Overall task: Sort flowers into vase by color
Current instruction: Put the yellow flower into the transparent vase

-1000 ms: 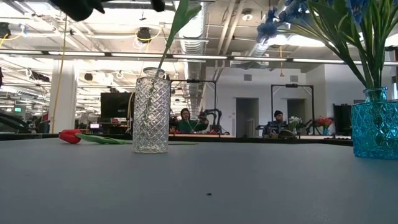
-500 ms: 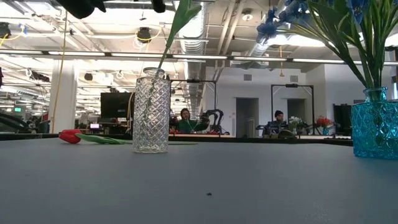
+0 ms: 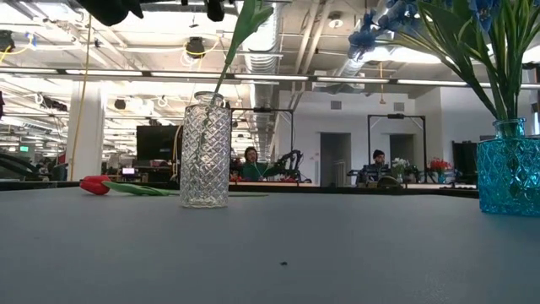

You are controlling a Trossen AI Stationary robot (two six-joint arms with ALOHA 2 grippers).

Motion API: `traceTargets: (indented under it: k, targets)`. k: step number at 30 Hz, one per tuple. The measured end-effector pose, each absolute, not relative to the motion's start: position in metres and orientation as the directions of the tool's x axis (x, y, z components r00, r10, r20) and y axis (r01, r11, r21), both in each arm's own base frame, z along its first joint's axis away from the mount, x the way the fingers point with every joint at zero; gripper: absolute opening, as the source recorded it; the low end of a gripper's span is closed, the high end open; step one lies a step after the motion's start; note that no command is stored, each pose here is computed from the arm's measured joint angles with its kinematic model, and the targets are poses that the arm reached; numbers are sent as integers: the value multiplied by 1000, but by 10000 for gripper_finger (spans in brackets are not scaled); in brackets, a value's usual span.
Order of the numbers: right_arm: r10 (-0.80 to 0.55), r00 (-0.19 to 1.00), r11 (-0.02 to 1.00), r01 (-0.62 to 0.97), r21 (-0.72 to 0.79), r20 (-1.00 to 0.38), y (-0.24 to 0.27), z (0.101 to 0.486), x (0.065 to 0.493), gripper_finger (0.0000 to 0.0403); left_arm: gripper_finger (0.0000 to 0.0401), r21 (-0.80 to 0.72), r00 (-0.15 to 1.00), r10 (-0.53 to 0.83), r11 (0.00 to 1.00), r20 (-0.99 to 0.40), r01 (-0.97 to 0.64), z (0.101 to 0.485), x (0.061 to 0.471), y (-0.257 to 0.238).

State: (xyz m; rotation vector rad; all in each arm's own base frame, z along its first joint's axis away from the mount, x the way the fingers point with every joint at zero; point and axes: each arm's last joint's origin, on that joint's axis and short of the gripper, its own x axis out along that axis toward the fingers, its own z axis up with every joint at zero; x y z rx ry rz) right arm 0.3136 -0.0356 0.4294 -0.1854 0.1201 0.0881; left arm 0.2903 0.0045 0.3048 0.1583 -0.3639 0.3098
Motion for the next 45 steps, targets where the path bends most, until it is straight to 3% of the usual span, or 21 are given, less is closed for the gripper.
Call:
traceTargets:
  k: [8,14,20,26,31,36,38,45]
  targets:
    - [65,976,987,-94,-132,-209,-39,422,312,31,52,28,903,314,941,293,-337,297,293,8]
    - [62,969,986,-96,-134,-238,-40,417,312,26,114,-30,955,219,976,201,-217,304,302,20]
    - [66,958,988,-103,-119,-280,-40,402,316,29,161,53,975,205,976,79,-210,321,311,26]
    - [67,953,988,-105,-114,-296,-40,397,316,27,171,107,981,195,975,8,-194,320,312,21]
    - [67,955,988,-105,-115,-290,-40,398,317,30,153,108,981,192,976,7,-191,320,312,21]
    - [70,948,988,-108,-109,-311,-40,396,316,35,61,133,980,197,971,14,-197,321,312,21]
    - [69,946,988,-108,-107,-316,-40,395,316,50,18,145,980,196,970,18,-197,322,312,20]
    - [59,952,988,-99,-119,-301,-40,397,315,137,2,143,980,195,970,25,-197,322,312,20]
